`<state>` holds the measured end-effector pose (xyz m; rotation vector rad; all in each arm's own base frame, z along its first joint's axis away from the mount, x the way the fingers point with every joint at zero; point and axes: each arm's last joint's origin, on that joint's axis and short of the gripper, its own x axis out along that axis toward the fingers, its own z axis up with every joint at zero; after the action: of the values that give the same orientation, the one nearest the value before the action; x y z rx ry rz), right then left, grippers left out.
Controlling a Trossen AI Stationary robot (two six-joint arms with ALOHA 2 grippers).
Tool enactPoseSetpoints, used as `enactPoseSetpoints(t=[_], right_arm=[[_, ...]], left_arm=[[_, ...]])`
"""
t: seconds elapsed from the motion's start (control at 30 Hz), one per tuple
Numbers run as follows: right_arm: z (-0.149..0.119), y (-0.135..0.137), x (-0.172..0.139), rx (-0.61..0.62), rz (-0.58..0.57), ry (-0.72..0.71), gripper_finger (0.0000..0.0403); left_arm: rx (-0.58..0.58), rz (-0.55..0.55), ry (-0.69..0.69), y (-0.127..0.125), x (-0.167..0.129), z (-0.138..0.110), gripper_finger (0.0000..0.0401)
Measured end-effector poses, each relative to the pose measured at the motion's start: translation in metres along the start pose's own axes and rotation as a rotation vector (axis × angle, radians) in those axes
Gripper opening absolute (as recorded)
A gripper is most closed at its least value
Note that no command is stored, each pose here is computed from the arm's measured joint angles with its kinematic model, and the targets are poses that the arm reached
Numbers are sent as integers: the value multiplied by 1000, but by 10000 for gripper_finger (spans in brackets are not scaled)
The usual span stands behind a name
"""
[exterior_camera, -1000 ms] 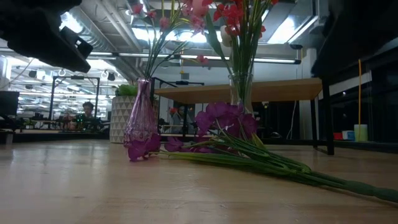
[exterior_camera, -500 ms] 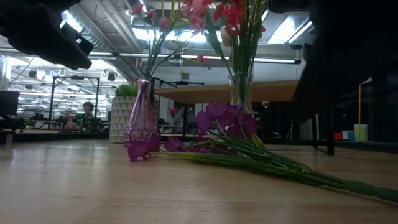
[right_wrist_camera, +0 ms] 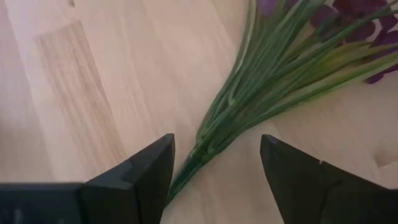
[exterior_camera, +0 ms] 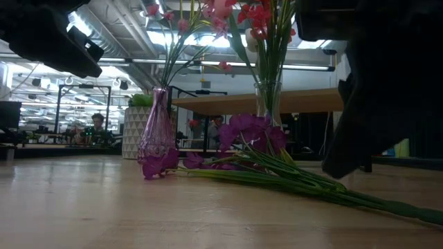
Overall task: Pick and place flowers into a vace then onto a shelf
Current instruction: Put the purple flowers into the pink vase
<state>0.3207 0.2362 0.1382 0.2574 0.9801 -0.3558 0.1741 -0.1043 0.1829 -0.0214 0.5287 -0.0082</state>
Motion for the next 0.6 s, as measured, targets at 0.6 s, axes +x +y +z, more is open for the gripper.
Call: enactPoseSetpoints(t=[0.6], right_arm=[[-13,0,26,18,-69,2,207]], left_arm=[[2,2,3,0,0,0,8]])
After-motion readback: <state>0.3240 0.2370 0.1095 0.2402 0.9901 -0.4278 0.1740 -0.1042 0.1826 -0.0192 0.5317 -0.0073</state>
